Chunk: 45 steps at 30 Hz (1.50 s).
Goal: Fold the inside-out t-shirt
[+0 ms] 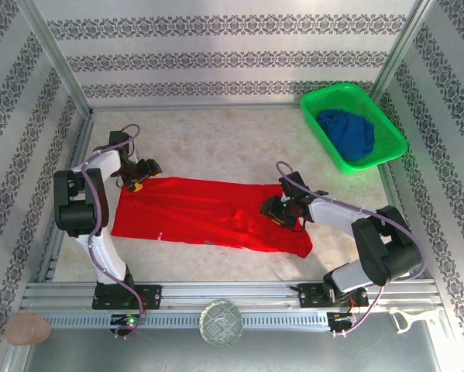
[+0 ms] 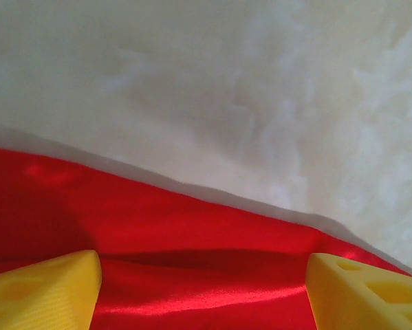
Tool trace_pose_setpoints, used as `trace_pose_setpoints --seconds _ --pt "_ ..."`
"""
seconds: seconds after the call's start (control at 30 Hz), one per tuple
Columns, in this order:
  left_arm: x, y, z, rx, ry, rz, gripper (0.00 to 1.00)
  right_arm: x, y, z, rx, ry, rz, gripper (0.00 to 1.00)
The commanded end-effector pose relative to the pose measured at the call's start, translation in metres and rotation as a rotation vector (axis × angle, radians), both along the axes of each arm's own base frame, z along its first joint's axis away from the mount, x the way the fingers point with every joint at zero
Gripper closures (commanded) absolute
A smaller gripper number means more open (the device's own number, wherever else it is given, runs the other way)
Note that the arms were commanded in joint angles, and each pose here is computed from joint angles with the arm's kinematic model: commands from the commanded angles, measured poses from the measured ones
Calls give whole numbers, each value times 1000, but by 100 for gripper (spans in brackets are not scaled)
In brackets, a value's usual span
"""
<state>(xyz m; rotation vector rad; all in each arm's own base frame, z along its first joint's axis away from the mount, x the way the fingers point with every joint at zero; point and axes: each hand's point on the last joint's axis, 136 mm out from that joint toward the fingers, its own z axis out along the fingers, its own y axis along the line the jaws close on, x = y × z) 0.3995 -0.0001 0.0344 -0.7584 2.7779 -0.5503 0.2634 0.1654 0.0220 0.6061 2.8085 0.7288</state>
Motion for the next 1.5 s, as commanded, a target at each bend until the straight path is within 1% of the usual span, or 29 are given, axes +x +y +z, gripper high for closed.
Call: trace_pose_setpoints --seconds 0.0,0.07,0.17,0.23,0.3,0.37,0.43,0.5,0.57,0.7,0.9,1.1,1.23,1.33,1.47 --pt "5 0 -8 14 -14 -48 22 -1 -54 -18 -180 56 -148 51" --pt "8 -7 -7 -1 -19 -69 22 1 -75 -16 -209 62 -193 50" --pt "11 -20 -6 -7 -23 -102 22 15 -83 0 -190 14 -194 48" --pt "15 -26 -3 -18 -31 -111 22 27 -76 23 -138 -29 -150 46" --pt "20 -28 4 -28 -47 -110 22 37 -76 52 -127 -95 -129 45" --pt "27 -29 18 -36 -75 -113 22 43 -86 81 -143 -178 -166 40" --pt "34 -29 33 -37 -103 -118 22 44 -106 93 -181 -201 -220 32" --pt "40 -28 48 -28 -129 -123 22 43 -123 91 -206 -177 -255 24" --pt "42 -25 58 -15 -143 -120 21 43 -130 83 -222 -143 -266 19" --pt "36 -15 66 34 -135 -103 21 42 -127 55 -212 -54 -232 15" --pt "24 -7 58 32 -114 -72 21 40 -109 14 -147 38 -200 14" --pt "20 -6 52 19 -108 -58 21 29 -77 -4 -97 88 -146 14" --pt "19 -6 49 16 -106 -51 21 17 -54 -9 -83 92 -113 17" --pt "18 -5 45 15 -103 -48 21 7 -47 -15 -80 99 -122 24" --pt "16 -4 41 17 -93 -43 21 -1 -49 -16 -104 86 -146 37"
